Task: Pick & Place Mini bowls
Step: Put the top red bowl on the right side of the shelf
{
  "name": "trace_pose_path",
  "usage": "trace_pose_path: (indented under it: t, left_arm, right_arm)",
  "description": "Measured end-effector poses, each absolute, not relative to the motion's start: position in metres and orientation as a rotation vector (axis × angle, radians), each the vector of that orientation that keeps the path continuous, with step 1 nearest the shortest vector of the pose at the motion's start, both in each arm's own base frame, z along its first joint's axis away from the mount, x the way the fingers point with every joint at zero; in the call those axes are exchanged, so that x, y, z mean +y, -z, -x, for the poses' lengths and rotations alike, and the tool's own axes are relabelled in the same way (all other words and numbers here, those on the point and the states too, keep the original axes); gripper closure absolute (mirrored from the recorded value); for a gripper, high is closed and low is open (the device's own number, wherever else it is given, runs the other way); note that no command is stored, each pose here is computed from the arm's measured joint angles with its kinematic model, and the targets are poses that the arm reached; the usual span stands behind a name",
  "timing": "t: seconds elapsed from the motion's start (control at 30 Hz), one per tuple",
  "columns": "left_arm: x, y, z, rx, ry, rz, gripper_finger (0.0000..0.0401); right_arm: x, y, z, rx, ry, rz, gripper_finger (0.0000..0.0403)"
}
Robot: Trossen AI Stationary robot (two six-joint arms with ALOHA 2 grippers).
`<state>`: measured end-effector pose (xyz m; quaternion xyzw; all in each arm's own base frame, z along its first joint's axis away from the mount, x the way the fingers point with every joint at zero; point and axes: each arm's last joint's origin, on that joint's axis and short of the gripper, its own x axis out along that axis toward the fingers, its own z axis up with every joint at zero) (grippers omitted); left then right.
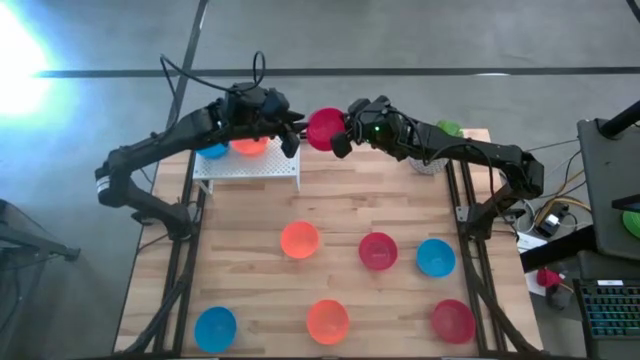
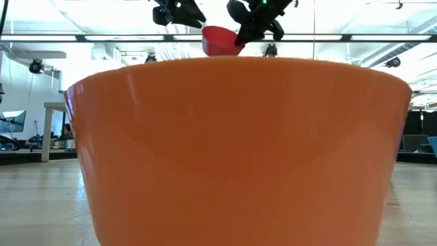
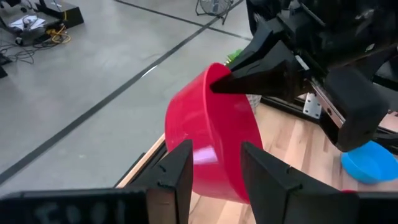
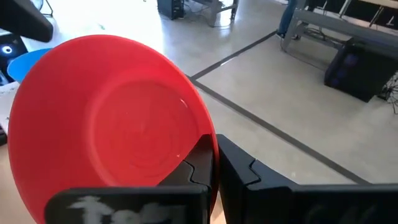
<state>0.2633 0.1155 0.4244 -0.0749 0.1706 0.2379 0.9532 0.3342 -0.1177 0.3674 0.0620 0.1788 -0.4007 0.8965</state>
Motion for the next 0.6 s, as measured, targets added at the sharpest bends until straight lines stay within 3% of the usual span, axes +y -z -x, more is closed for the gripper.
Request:
trace_pose_path:
  t: [0.37, 0.6]
  left_arm:
    - [0.123, -0.409, -0.281, 0.404, -0.498, 0.117, 0.0275]
    - [0.126, -0.412, -0.282, 0.362, -0.635, 0.085, 0.0275]
  right_arm:
    - [-0.118, -0.368, -0.335, 0.367, 0.838, -0.117, 0.0394]
    - [-0.118, -0.369, -0.335, 0.353, 0.834, -0.126, 0.0394]
